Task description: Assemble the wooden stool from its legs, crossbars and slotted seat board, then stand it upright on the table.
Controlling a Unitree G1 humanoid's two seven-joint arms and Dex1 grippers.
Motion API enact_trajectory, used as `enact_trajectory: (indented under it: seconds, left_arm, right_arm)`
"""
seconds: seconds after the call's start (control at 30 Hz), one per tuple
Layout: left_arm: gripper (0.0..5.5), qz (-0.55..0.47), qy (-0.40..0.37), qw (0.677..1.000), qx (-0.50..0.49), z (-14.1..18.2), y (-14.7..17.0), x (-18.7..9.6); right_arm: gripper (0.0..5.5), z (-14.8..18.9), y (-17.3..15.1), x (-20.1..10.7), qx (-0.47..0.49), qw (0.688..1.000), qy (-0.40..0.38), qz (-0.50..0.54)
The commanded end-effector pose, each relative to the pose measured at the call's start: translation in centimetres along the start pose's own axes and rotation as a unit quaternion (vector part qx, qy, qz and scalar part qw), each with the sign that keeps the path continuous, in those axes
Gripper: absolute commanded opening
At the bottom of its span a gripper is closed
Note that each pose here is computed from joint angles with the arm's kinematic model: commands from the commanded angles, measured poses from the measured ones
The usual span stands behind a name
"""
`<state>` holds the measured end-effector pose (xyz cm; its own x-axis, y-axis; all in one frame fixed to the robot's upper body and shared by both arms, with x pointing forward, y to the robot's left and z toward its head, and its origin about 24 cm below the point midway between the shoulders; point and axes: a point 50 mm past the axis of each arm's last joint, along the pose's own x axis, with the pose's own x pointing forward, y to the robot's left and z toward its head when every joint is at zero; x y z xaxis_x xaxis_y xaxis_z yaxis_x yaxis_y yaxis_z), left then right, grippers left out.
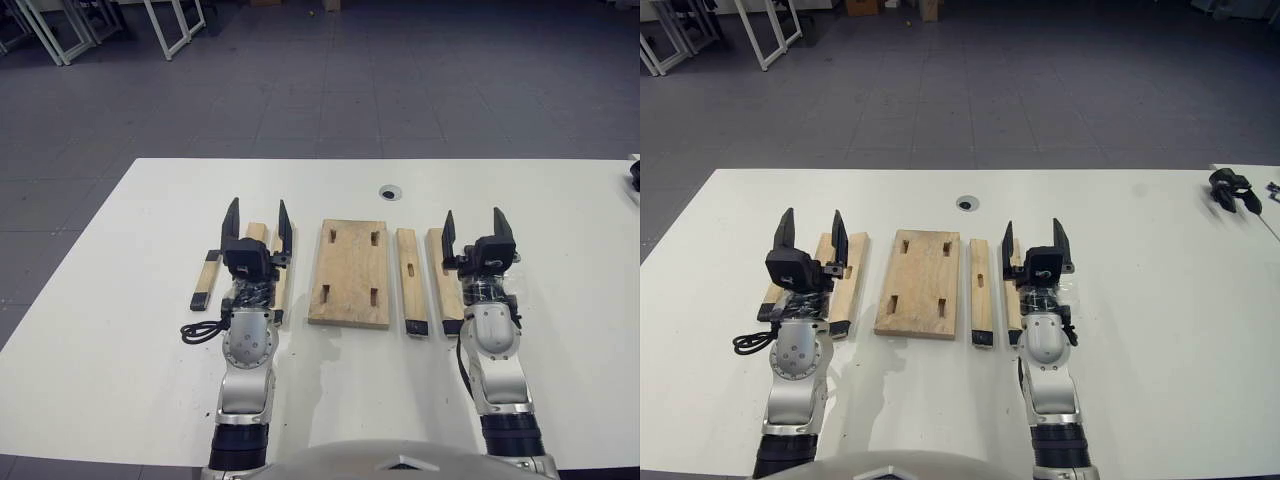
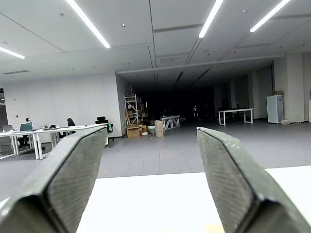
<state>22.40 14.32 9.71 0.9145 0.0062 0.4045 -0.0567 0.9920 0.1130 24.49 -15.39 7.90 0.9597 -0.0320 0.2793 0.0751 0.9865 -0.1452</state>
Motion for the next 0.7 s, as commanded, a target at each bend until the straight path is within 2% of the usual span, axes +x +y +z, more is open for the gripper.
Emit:
enact_trajectory:
  seconds: [0.03,0.23,0.33,0.47,0.7]
  left_arm:
    - [3.35,-0.018,0.008,1.000,-0.003,-0.4,-0.4,-0.1]
    - [3.35,-0.027,-0.004,1.000,-0.009,-0.3,-0.5,0.1]
    - [3.35,-0.039,-0.021,0.999,-0.014,-0.2,-0.7,0.8]
    - [3.35,-0.050,-0.005,0.999,-0.017,-0.4,-0.6,0.9]
    - [3.35,-0.015,-0.017,0.999,-0.026,0.0,-0.3,1.1]
  right_arm:
    - [3.68,-0.4,-0.1,-0.1,0.000,1.000,0.006,-0.003]
    - [3.68,-0.7,0.1,-0.6,-0.014,1.000,0.001,0.017]
    - [3.68,-0.5,0.2,-0.6,0.007,1.000,-0.010,0.006]
    - [3.68,0.0,0.0,-0.6,0.031,0.999,-0.031,-0.002]
    - [3.68,0.5,0.2,-0.2,0.040,0.997,-0.065,0.023]
